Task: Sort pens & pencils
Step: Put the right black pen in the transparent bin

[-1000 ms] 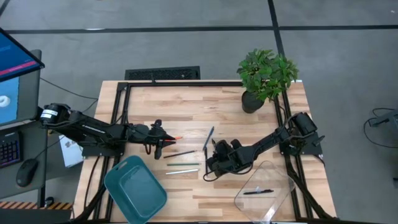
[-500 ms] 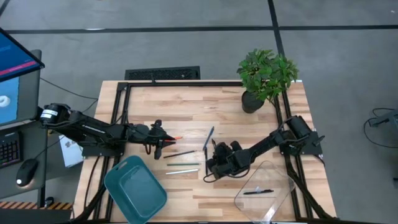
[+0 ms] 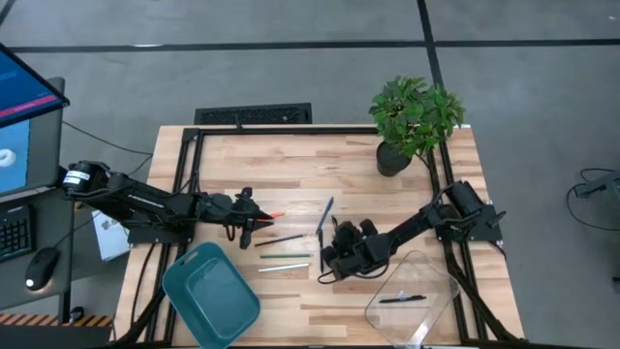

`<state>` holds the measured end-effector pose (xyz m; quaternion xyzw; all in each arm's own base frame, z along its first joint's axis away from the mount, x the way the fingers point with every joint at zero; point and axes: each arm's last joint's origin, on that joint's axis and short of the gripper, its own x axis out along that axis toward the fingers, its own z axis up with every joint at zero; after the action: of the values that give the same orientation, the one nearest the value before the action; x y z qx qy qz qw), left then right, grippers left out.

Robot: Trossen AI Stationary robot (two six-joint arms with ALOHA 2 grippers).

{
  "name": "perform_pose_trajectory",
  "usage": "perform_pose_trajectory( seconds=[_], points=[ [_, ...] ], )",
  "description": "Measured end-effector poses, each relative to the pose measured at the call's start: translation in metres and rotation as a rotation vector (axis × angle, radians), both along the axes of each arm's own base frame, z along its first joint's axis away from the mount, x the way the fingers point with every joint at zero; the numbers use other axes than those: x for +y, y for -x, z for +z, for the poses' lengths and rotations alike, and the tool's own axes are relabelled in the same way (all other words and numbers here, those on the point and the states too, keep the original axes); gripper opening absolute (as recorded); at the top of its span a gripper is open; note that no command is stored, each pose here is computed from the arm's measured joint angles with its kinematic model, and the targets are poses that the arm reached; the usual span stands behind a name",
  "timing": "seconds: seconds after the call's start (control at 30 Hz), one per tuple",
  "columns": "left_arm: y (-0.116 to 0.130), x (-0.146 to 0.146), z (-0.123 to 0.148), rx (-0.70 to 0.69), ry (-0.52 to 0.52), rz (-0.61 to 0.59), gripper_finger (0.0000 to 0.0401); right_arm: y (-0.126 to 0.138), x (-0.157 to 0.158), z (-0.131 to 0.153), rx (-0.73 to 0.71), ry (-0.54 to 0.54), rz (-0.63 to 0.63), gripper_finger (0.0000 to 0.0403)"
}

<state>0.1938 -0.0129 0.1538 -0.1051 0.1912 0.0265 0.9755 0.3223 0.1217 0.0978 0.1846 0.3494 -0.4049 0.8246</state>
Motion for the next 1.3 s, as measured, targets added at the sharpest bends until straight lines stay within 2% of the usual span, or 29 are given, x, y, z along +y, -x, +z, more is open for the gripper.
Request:
perform_pose_trajectory(
  seconds=[0.73, 1.3],
  points=[
    [0.0, 0.0, -0.0001, 0.001, 0.0, -0.001, 0.0071, -0.002, -0.0015, -0.0031, 0.002, -0.013, -0.004, 0.0127],
    [0.0, 0.0, -0.0002, 0.001, 0.0, -0.001, 0.0071, -0.0026, -0.0011, -0.0024, 0.004, -0.019, 0.005, 0.0047]
  ],
)
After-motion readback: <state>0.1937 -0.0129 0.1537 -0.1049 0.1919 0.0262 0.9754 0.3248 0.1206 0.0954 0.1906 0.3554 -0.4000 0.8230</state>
